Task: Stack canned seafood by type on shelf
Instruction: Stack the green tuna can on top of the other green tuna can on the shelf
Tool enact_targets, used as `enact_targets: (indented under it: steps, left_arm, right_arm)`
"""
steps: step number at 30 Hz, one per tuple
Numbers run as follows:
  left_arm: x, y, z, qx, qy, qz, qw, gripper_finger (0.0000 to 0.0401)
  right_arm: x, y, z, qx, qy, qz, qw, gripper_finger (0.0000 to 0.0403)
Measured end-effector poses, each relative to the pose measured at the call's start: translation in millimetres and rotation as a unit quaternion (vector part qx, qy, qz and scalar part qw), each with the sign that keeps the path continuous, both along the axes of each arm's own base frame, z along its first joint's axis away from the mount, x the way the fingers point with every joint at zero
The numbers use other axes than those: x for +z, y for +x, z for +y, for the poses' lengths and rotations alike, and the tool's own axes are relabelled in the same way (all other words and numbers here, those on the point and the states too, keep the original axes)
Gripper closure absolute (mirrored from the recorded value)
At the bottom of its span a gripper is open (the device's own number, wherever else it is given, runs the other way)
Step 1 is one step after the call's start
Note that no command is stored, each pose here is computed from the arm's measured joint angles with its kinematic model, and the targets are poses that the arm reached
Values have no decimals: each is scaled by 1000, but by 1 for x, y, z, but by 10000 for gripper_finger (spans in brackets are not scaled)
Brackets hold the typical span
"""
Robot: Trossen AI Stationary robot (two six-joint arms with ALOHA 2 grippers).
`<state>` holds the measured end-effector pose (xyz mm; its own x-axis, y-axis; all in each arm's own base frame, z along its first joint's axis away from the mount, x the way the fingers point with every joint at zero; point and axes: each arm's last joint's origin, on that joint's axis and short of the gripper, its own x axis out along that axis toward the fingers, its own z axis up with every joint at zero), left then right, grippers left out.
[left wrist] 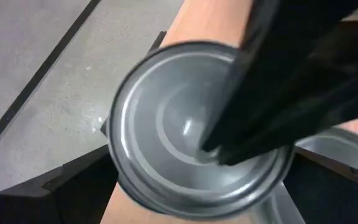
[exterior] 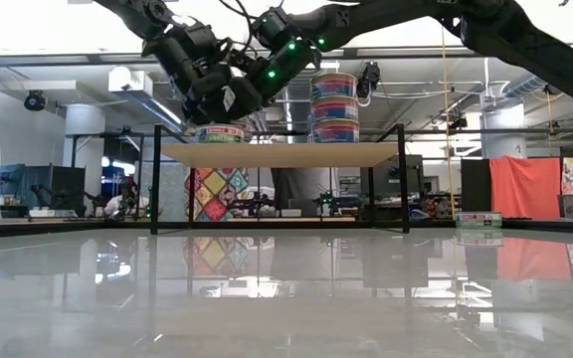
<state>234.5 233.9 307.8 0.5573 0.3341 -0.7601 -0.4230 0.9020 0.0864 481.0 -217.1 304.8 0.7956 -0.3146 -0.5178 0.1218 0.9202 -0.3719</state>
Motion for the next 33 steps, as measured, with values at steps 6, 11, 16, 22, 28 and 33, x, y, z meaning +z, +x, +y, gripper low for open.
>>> enact_targets:
  steps: [6, 11, 16, 22, 28, 33]
  left_arm:
    - [19, -1, -1, -1, 4, -5, 1000, 1]
    - [30, -2, -2, 0, 4, -5, 1000, 1]
    - [35, -4, -4, 2, -4, 4, 1000, 1]
    - [43, -8, -7, 22, -17, 17, 999, 4]
    - [53, -15, -14, 47, -43, 17, 998, 18]
    - [65, -23, -26, 58, -47, 1, 997, 23]
  right_arm:
    - [1, 0, 0, 0, -1, -4, 1000, 374]
    - [2, 1, 0, 2, -1, -10, 1000, 374]
    - [2, 1, 0, 2, -1, -10, 1000, 374]
    - [4, 2, 0, 3, -5, -21, 1000, 374]
    - [6, 2, 1, 0, 0, -27, 1000, 374]
    - [21, -8, 10, -2, 20, -6, 1000, 374]
